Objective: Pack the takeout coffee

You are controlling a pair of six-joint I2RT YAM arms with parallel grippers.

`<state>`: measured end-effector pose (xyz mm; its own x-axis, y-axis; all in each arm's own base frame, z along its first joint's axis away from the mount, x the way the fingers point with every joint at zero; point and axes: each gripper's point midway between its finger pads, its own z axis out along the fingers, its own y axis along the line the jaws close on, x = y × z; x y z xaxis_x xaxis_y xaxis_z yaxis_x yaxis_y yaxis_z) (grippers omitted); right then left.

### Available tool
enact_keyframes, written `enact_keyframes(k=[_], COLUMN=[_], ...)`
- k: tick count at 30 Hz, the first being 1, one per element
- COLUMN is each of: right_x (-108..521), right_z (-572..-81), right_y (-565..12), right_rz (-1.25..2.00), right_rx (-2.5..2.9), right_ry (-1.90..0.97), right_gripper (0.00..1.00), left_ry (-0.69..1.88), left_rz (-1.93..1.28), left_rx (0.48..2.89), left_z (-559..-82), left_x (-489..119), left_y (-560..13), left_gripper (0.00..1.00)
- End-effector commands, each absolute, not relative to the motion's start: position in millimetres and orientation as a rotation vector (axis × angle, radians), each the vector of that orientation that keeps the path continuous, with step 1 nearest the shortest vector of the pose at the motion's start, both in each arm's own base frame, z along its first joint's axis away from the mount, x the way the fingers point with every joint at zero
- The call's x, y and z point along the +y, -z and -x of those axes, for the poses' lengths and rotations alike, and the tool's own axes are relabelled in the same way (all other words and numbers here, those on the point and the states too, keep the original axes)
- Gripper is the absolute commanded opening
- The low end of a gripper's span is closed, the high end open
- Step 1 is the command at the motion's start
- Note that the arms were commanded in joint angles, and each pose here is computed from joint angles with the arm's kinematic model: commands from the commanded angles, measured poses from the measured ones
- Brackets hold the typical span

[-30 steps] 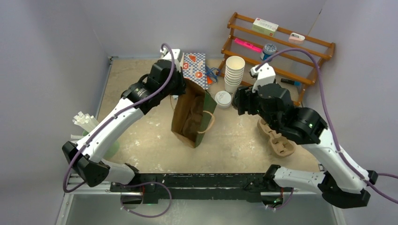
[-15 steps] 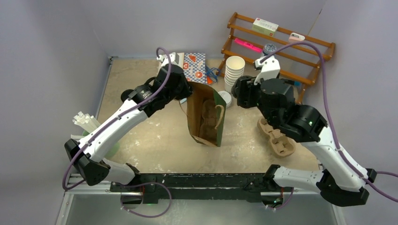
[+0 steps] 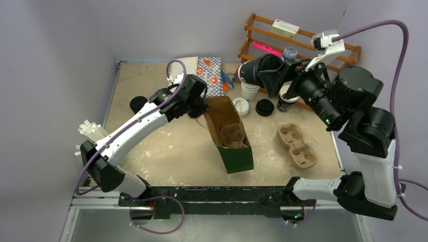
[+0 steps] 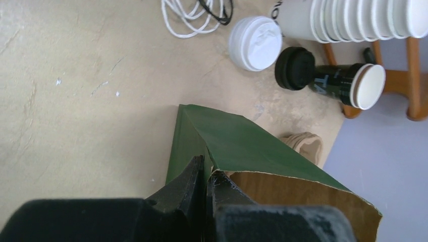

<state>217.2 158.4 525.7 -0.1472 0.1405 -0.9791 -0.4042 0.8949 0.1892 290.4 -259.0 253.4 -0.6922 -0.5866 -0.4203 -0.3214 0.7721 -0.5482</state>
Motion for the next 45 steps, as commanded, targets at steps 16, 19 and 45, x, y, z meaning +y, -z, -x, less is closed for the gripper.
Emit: enact_keyframes(k=[16, 19, 45], right_x=[196.4, 185.1, 159.3], right_z=[-203.8, -204.4, -189.8], right_y=[-505.8, -512.3, -510.2], right_rz=[0.415, 0.342, 0.229], right_rx=[1.734, 1.713, 1.711], right_ry=[-0.597, -0.588, -0.618], right_gripper=[0.57, 0.56, 0.56], left_ry=[0.722, 0.762, 0.728], left_rz=[-0.148, -0.415, -1.177], left_rx=[2.233, 2.073, 1.882], left_z=[-294.2, -289.6, -338.6], left_x=[-270.6, -271.4, -341.0], left_y=[-335.7, -361.0, -282.2], left_gripper=[0.85, 0.86, 0.71])
